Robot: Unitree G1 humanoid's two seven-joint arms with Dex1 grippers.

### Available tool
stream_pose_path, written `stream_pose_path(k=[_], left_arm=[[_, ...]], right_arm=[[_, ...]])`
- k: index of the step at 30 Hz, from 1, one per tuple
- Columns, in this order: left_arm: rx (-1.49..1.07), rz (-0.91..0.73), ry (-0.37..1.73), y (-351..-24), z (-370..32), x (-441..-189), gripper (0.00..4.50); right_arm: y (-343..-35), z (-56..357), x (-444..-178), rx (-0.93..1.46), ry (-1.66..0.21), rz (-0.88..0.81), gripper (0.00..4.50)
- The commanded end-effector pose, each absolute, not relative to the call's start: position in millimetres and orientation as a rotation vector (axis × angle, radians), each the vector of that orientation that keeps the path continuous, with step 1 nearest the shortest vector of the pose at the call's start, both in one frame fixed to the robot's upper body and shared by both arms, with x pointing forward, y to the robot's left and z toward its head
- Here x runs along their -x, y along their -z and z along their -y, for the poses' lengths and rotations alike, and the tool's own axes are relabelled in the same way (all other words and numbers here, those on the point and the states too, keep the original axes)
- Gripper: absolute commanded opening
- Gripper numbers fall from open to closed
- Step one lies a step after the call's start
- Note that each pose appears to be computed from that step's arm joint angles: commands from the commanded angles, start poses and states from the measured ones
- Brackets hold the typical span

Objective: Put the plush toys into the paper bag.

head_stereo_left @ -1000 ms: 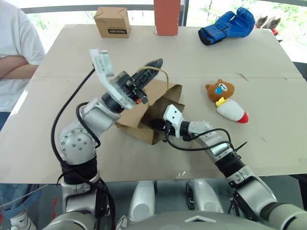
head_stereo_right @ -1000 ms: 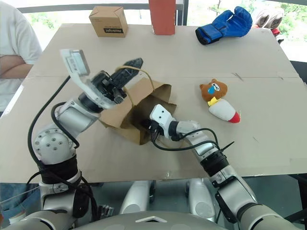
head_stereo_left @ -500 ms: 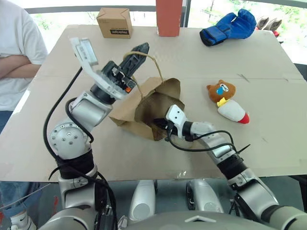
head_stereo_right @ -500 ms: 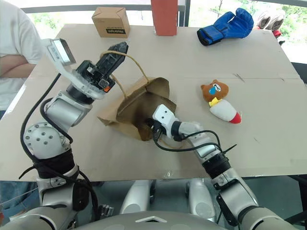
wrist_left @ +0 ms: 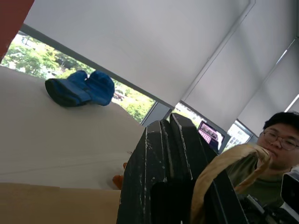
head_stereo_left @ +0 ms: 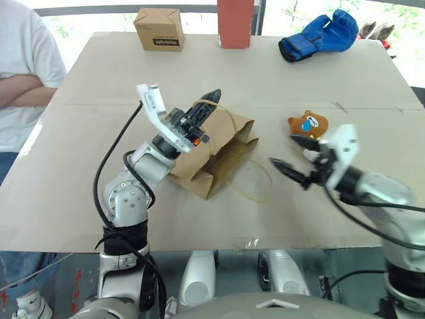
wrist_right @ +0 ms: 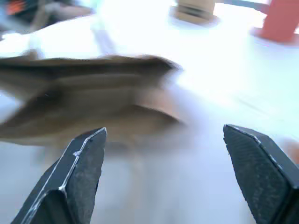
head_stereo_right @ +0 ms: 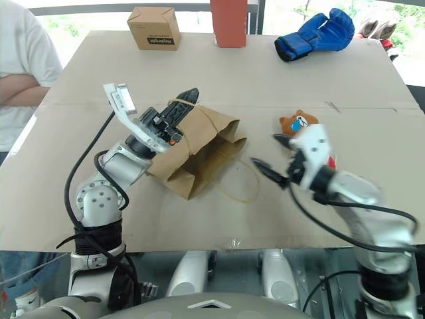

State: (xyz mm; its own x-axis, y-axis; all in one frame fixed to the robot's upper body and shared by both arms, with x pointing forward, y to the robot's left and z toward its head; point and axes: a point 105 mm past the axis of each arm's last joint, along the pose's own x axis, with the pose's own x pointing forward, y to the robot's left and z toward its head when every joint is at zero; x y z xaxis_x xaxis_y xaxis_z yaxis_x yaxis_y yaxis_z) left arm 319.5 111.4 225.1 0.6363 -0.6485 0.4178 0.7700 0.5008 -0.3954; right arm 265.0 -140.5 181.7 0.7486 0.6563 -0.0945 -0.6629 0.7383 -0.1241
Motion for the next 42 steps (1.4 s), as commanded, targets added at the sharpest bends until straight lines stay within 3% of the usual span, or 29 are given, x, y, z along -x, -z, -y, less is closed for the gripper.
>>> stream_pose_path(k=[1,5,10,13,14,15,20,25,29,34,42], left_arm=[[0.585,0.304,0.904,-239,-114,-317,0.00],[0.585,0.312,0.946,-243,-108,-316,0.00],[0.577,0.327,0.951,-246,-108,-314,0.00],[0.564,0.335,0.946,-248,-111,-312,0.00],[0.561,0.341,0.941,-249,-113,-312,0.00],[0.559,0.345,0.937,-250,-114,-311,0.00],[0.572,0.353,0.925,-253,-115,-313,0.00],[0.583,0.338,0.945,-253,-111,-315,0.00],[0.580,0.319,0.974,-252,-103,-315,0.00],[0.605,0.326,0.988,-258,-97,-317,0.00],[0.586,0.302,1.026,-259,-83,-311,0.00]], right_arm=[[-183,173,-267,0.279,-0.571,-0.149,3.96],[-145,214,-293,0.378,-0.370,-0.359,3.96],[-115,215,-320,0.369,-0.382,-0.450,3.96],[-110,214,-326,0.392,-0.387,-0.453,3.10],[-113,213,-326,0.386,-0.392,-0.437,2.70],[-115,212,-325,0.378,-0.398,-0.426,1.99],[-135,206,-306,0.483,-0.492,-0.323,0.04],[-184,165,-272,0.477,-0.717,-0.156,0.01],[-205,131,-271,0.525,-0.835,-0.086,0.01],[-198,96,-278,0.658,-0.992,-0.114,0.01],[-170,22,-321,0.922,-1.127,-0.077,0.01]])
